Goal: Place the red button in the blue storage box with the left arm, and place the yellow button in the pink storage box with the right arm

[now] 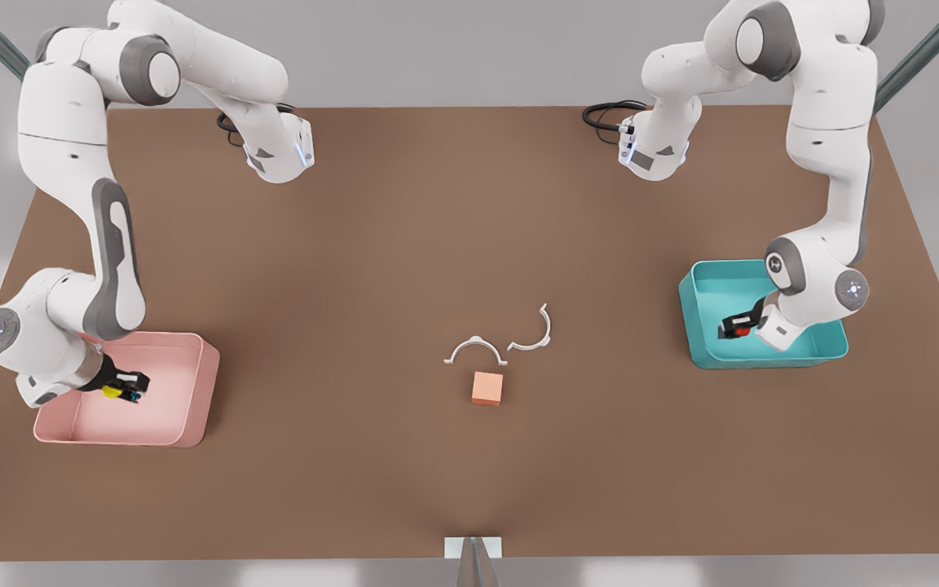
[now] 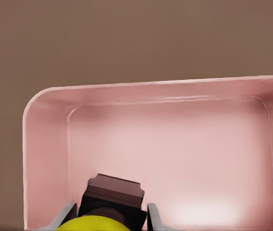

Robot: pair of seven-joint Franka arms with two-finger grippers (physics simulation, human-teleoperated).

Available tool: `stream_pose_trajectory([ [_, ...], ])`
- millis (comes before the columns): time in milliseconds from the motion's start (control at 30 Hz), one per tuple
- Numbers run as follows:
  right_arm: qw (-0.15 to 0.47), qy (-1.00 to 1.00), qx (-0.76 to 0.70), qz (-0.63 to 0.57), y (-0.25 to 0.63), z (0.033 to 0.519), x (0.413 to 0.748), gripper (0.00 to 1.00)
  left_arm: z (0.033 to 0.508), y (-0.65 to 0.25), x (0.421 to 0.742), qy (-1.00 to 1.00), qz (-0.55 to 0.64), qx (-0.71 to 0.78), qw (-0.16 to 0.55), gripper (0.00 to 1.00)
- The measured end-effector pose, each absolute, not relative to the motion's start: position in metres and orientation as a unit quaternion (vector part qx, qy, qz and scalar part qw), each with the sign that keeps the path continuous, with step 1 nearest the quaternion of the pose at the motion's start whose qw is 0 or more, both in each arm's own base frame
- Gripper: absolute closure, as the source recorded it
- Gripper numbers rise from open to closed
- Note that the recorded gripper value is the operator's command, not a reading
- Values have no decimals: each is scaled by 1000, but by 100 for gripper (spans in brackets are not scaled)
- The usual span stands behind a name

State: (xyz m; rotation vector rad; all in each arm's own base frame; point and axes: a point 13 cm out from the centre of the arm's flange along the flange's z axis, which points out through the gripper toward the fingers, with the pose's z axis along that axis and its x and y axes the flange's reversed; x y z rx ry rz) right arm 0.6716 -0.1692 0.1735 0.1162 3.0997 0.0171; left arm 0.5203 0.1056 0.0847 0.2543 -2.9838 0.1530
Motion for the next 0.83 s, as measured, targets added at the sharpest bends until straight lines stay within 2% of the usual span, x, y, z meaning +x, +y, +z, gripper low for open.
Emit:
stream_pose_trajectory([
  [33, 13, 999, 29, 7, -172, 163, 669, 39, 84, 106, 522, -993, 51, 78, 67, 0],
  [67, 7, 1000, 20, 9, -173, 152, 666, 31, 84, 106, 524, -994, 52, 72, 63, 0],
  [100, 2, 1000, 11, 9, -174, 144, 665, 5, 84, 107, 525, -995, 52, 66, 60, 0],
  [133, 0, 1000, 2, 10, -175, 139, 664, 0, 86, 107, 527, -995, 52, 60, 56, 0],
  [200, 2, 1000, -18, 9, -171, 138, 667, 0, 107, 108, 534, -997, 53, 48, 39, 0],
  [300, 48, 996, -69, -2, -132, 197, 710, 0, 176, 97, 562, -998, 50, 20, -11, 0],
  [367, 81, 990, -118, -21, -84, 260, 743, 0, 244, 81, 616, -997, 47, -3, -59, 0],
  [433, 102, 981, -164, -37, -21, 328, 756, 0, 320, 61, 662, -994, 46, -20, -101, 0],
  [500, 116, 974, -191, -45, 33, 395, 745, 0, 386, 55, 684, -991, 46, -22, -126, 0],
  [567, 113, 974, -190, -48, 51, 439, 723, 0, 433, 45, 688, -990, 44, -25, -133, 0],
  [667, 100, 979, -173, -47, 58, 489, 685, 0, 456, 18, 678, -993, 34, -40, -105, 0],
  [700, 90, 982, -161, -46, 53, 496, 671, 0, 456, 11, 672, -994, 33, -41, -91, 0],
  [833, 23, 989, -140, -40, 66, 474, 625, 0, 457, 0, 656, -998, 27, -35, -54, 0],
])
